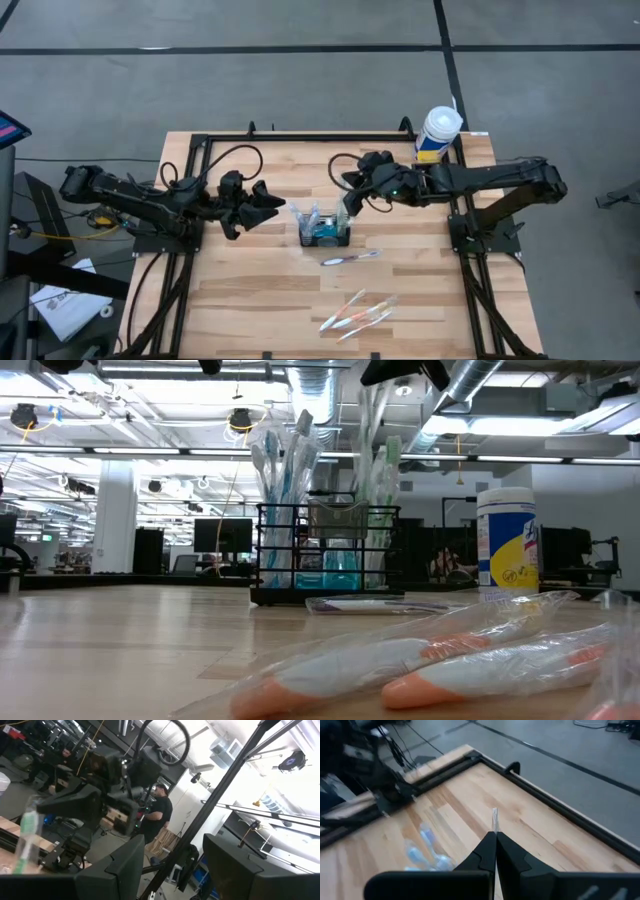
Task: Pick & Place toothbrushing station
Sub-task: Put the green toothbrush into the black wire organizer, then put the purple toothbrush into the black wire organizer
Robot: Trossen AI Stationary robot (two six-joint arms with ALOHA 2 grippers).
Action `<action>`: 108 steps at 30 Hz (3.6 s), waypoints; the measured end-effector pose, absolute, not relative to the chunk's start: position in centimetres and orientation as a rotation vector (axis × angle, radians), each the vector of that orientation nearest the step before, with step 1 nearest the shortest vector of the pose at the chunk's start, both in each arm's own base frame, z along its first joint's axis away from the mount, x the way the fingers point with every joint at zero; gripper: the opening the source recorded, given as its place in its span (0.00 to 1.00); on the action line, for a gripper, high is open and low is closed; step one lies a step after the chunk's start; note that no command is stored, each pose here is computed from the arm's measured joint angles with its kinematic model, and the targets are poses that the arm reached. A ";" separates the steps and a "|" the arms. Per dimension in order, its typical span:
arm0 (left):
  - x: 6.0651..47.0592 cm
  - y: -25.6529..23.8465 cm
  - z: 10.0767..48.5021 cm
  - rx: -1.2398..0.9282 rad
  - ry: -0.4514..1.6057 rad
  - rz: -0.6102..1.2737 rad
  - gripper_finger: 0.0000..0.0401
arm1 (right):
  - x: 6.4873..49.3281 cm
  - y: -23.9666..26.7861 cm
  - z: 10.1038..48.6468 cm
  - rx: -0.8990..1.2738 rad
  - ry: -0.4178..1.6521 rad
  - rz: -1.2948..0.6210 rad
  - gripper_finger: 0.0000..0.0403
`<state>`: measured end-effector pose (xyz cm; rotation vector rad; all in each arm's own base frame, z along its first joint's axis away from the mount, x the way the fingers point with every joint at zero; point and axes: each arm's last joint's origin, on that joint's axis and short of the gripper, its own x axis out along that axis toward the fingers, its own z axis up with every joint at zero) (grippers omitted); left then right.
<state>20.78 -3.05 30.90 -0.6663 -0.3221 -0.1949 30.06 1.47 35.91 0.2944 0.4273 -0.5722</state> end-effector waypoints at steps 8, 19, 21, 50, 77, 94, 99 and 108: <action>20.8 -3.1 30.9 -0.668 -0.314 -0.214 0.49 | 29.8 0.9 35.8 0.285 0.447 -0.582 0.00; 20.8 -3.1 30.9 -0.669 -0.313 -0.215 0.49 | 30.0 1.9 33.1 0.323 0.442 -0.572 0.00; 20.8 -3.1 30.9 -0.669 -0.312 -0.214 0.49 | 30.1 2.0 32.8 0.325 0.429 -0.572 0.00; 20.8 -3.2 30.8 -0.659 -0.300 -0.245 0.49 | 30.1 1.9 32.8 0.285 0.448 -0.531 0.00; 20.6 -3.1 28.3 -0.654 -0.229 -0.200 0.49 | 28.5 6.6 25.0 0.435 0.427 -0.509 0.00; 20.6 -3.0 28.3 -0.659 -0.248 -0.180 0.49 | 27.8 5.4 29.2 0.509 0.350 -0.336 0.20; 20.6 -3.0 28.3 -0.659 -0.248 -0.180 0.49 | 26.3 3.9 32.1 0.506 0.285 -0.347 0.42; 20.6 -2.9 28.3 -0.654 -0.251 -0.172 0.49 | 24.0 3.2 36.6 0.472 0.168 -0.295 0.61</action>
